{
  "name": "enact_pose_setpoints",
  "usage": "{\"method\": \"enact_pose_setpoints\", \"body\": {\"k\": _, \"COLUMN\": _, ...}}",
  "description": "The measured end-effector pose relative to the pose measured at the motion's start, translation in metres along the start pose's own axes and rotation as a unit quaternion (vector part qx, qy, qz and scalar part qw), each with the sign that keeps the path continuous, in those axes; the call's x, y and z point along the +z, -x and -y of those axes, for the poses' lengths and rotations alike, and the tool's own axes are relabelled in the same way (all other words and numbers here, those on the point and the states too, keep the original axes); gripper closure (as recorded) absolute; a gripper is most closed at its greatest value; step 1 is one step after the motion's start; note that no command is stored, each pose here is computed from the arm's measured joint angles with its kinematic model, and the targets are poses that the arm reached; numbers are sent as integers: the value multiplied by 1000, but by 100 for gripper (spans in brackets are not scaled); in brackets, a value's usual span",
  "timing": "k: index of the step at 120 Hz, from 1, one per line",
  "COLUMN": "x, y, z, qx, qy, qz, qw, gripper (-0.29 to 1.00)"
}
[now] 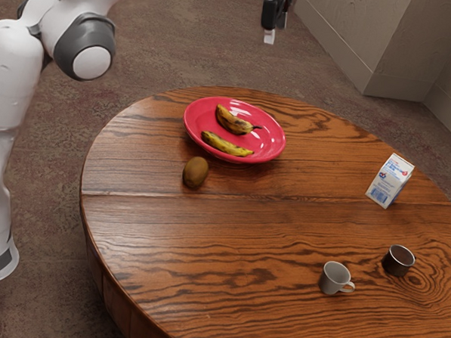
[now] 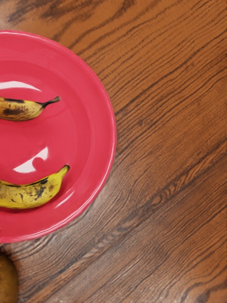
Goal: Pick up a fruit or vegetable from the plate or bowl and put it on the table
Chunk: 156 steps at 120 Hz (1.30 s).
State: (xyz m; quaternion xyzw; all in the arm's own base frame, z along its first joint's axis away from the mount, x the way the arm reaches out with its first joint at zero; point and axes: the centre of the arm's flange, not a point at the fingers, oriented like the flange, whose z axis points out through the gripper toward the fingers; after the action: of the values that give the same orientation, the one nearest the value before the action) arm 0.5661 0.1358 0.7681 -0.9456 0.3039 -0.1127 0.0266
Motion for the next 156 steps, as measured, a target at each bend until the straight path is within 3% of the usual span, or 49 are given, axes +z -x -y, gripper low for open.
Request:
{"method": "enact_pose_setpoints", "body": {"k": 21, "x": -11, "y": 9, "z": -7, "qx": -6, "qy": 13, "qz": -1, "qw": 1000, "gripper": 0}}
{"method": "enact_pose_setpoints", "body": {"k": 34, "x": 41, "y": 11, "z": 3, "qx": -20, "qy": 58, "qz": 35, "qw": 997, "gripper": 0}}
{"method": "enact_pose_setpoints", "body": {"k": 49, "x": 92, "y": 11, "z": 19, "qx": -36, "qy": 82, "qz": 75, "qw": 993, "gripper": 0}}
{"method": "enact_pose_setpoints", "body": {"k": 71, "x": 135, "y": 25, "z": 52, "qx": -53, "qy": 77, "qz": 98, "qw": 991, "gripper": 0}}
{"method": "enact_pose_setpoints", "body": {"k": 97, "x": 221, "y": 49, "z": 88, "qx": -62, "qy": 104, "qz": 133, "qw": 984, "gripper": 0}}
{"method": "enact_pose_setpoints", "body": {"k": 156, "x": 278, "y": 80, "z": 125, "qx": -41, "qy": 102, "qz": 118, "qw": 987, "gripper": 0}}
